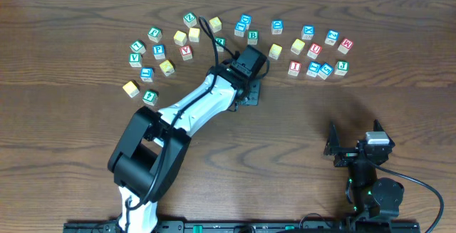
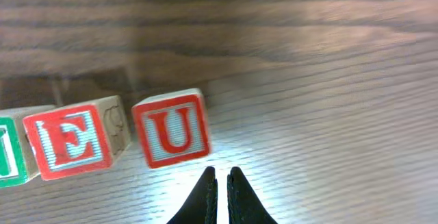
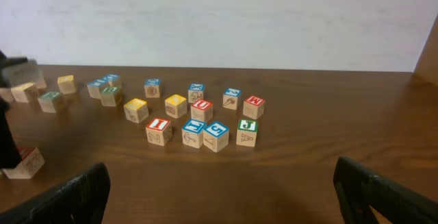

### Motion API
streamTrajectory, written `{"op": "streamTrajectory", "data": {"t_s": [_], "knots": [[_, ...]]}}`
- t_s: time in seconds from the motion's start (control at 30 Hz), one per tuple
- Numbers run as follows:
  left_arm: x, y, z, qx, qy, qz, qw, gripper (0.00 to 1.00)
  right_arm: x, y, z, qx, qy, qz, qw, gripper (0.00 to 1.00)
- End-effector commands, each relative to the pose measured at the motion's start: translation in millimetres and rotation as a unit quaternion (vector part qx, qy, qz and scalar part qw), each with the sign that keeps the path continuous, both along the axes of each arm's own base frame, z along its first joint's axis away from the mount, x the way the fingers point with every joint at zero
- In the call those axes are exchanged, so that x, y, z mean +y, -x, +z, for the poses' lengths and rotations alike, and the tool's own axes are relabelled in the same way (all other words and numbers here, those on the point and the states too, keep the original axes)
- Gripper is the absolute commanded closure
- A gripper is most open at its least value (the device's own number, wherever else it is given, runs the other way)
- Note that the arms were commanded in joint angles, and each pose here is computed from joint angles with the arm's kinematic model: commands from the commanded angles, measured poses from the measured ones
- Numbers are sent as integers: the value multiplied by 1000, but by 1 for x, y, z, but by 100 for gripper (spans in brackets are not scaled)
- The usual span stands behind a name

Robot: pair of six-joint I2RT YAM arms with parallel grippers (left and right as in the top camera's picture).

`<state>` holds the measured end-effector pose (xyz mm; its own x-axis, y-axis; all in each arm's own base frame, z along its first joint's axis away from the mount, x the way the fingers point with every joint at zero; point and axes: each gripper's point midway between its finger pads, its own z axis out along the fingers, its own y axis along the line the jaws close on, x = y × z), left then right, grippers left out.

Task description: Spell out NEURIPS

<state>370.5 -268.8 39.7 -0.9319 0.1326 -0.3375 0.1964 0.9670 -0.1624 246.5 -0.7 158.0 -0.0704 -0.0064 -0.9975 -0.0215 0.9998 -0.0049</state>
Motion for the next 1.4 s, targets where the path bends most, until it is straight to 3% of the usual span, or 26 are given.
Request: {"op": "streamTrajectory", "data": {"t_s": [0.0, 0.8, 1.37], "knots": [[-11, -5, 12, -12, 20, -14, 1000, 92, 0, 0, 0, 0, -5, -1, 1000, 1], [0, -22, -24, -35, -37, -15, 999, 92, 0, 0, 0, 0, -5, -1, 1000, 1], [4, -30, -22, -55, -50, -5, 997, 92, 0, 0, 0, 0, -5, -1, 1000, 1]]}}
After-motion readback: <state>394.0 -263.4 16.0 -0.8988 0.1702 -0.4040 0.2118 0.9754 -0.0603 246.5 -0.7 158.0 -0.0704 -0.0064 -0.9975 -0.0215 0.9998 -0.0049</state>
